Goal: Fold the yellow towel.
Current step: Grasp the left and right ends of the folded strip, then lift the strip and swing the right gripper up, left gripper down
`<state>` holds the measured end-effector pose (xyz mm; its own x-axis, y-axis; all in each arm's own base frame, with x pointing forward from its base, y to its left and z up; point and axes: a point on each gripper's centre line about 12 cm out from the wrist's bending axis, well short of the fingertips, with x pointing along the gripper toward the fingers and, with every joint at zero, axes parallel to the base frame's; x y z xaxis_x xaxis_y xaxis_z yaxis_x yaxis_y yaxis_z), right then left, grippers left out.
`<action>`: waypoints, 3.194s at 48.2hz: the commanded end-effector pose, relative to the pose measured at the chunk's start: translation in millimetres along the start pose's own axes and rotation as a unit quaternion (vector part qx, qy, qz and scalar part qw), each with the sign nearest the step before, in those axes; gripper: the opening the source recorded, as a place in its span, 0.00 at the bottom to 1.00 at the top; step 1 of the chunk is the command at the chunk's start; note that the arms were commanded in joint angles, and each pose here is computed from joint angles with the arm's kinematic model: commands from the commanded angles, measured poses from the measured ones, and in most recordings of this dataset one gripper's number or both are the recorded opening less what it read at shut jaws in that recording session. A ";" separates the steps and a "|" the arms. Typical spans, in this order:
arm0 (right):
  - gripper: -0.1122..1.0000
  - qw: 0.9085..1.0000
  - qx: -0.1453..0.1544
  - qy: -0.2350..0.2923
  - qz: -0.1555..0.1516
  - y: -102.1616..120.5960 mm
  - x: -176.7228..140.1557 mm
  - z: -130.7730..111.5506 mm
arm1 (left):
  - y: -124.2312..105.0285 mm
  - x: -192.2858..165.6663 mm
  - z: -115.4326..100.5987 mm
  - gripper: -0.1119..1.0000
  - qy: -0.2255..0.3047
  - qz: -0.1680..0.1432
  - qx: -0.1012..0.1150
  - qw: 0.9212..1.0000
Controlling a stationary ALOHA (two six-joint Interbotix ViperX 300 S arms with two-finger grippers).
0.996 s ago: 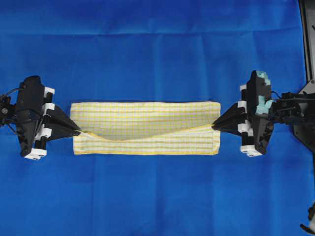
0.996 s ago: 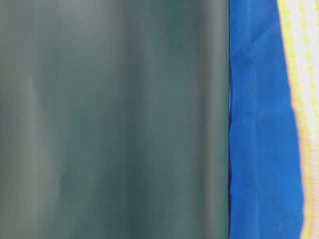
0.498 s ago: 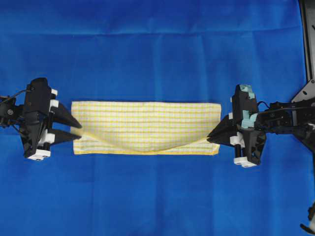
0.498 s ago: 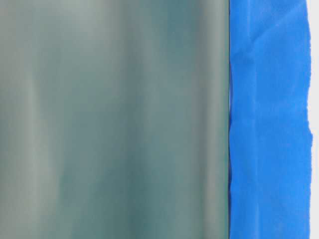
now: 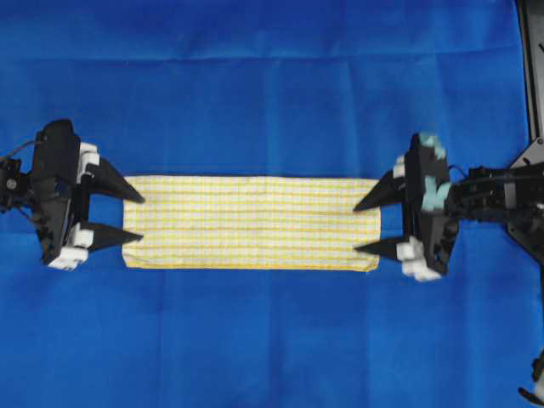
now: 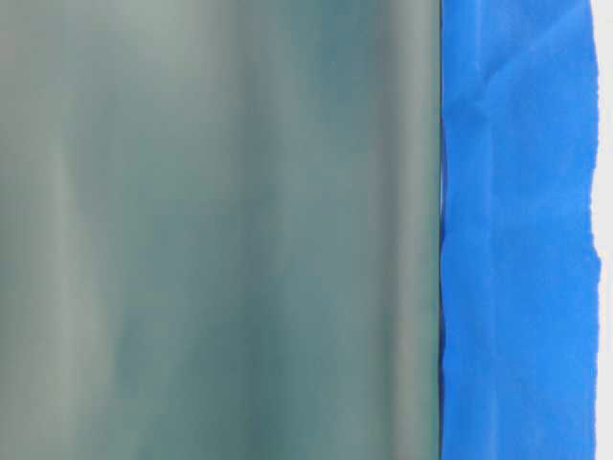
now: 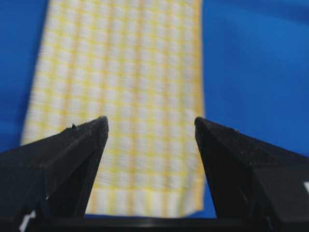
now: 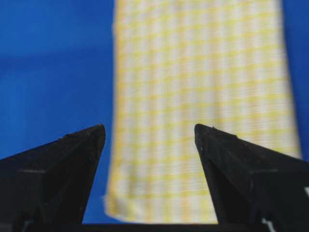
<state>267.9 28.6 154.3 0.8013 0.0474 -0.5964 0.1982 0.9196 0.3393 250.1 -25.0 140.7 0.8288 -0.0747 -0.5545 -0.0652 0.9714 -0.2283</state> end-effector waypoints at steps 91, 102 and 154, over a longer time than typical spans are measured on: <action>0.12 0.992 0.049 0.054 -0.107 -69.7 18.5 -1.0 | 57.8 23.1 -1.1 0.11 0.160 0.108 -0.017 0.981; 0.12 0.995 0.044 0.010 -0.092 -64.6 -1.9 21.6 | 50.9 8.7 23.5 0.11 0.127 0.102 -0.016 0.987; 0.12 0.968 0.070 -0.132 -0.203 -142.7 -42.1 108.8 | -44.3 9.2 94.0 0.11 -0.044 -0.036 0.061 0.996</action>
<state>262.5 -129.5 198.3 0.7551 -0.3776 -0.5359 0.5601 0.7965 0.2278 300.6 -38.3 206.1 0.8486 -0.1075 -0.5181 0.0282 0.9870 -0.1585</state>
